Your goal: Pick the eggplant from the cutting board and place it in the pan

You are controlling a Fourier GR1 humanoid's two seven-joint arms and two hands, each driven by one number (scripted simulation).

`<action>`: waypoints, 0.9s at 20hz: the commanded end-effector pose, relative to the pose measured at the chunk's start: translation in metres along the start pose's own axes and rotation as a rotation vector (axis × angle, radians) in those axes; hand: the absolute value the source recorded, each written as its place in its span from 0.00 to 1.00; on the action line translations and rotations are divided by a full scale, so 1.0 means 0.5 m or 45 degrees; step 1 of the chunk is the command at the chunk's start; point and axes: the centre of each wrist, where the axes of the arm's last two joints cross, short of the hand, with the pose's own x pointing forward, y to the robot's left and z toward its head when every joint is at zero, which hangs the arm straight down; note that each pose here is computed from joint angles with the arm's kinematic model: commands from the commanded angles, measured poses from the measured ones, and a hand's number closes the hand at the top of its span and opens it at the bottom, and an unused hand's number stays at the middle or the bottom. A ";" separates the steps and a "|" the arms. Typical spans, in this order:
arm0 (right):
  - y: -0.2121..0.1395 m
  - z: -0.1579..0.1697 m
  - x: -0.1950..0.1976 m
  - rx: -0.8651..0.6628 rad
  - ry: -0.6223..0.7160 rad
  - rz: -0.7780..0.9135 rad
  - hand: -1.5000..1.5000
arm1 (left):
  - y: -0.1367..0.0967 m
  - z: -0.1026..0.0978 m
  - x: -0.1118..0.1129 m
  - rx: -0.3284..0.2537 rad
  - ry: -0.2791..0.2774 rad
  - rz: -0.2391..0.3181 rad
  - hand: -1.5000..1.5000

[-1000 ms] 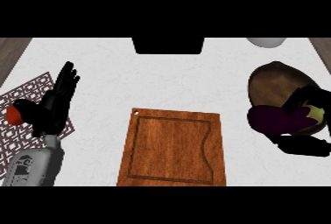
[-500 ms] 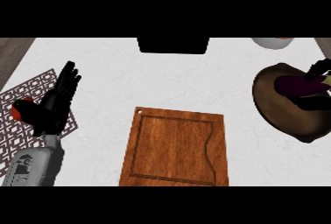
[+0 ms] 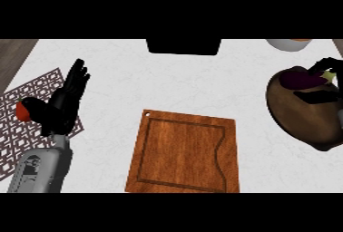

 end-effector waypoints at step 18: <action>-0.008 0.071 -0.132 0.027 -0.012 -0.754 0.00 | 0.037 -0.002 -0.004 0.059 0.007 -0.017 0.50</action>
